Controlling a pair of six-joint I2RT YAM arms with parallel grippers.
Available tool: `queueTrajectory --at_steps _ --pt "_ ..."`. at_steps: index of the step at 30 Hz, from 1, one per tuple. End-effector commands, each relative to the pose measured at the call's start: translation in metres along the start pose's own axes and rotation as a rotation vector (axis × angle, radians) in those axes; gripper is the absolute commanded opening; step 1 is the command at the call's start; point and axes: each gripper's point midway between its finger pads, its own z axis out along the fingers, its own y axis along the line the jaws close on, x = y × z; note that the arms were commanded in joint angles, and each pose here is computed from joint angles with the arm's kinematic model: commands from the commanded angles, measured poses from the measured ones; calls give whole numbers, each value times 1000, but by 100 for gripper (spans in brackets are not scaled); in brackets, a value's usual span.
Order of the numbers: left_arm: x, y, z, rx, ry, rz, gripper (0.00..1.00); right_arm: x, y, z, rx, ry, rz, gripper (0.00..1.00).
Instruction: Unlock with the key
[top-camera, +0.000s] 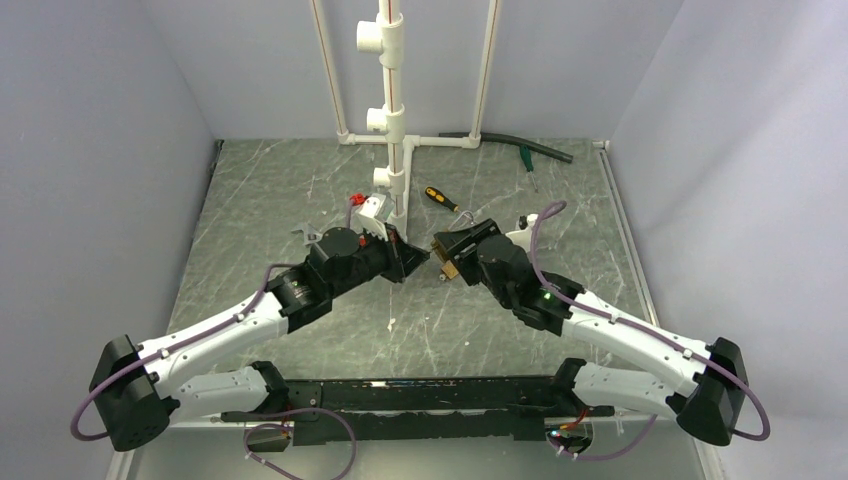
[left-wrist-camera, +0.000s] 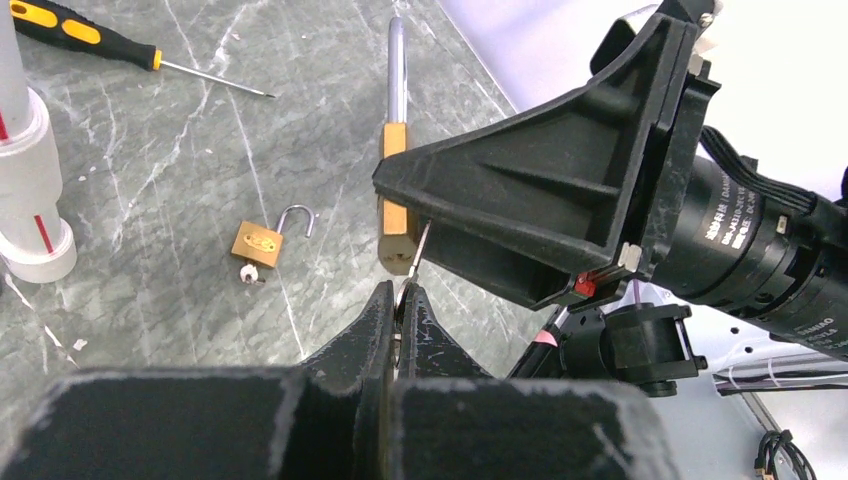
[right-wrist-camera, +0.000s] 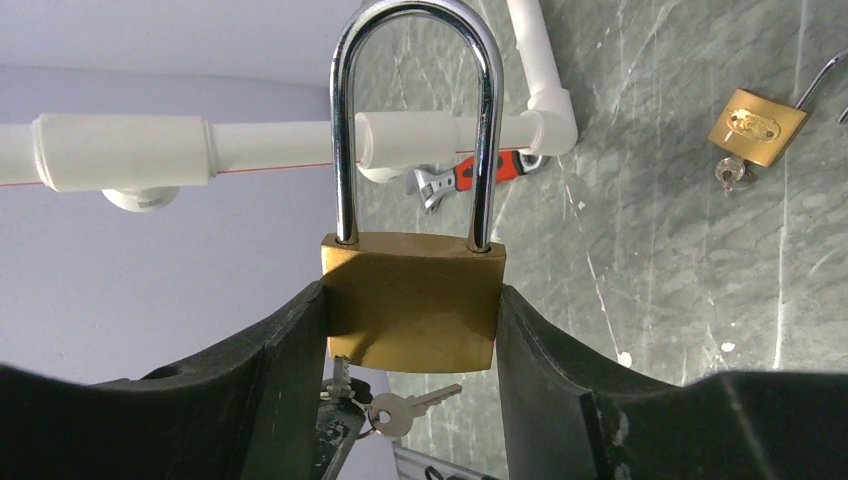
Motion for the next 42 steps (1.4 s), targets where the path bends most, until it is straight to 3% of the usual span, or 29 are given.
queueTrajectory --at_steps 1,12,42 --pt "-10 -4 2 16 -49 -4 0 -9 54 -12 -156 -12 82 0" --pt "-5 -2 -8 16 -49 -22 0 -40 57 -22 -149 -136 119 0" --pt "-1 0 5 25 -56 -34 0 -22 62 -13 -169 -70 105 0"
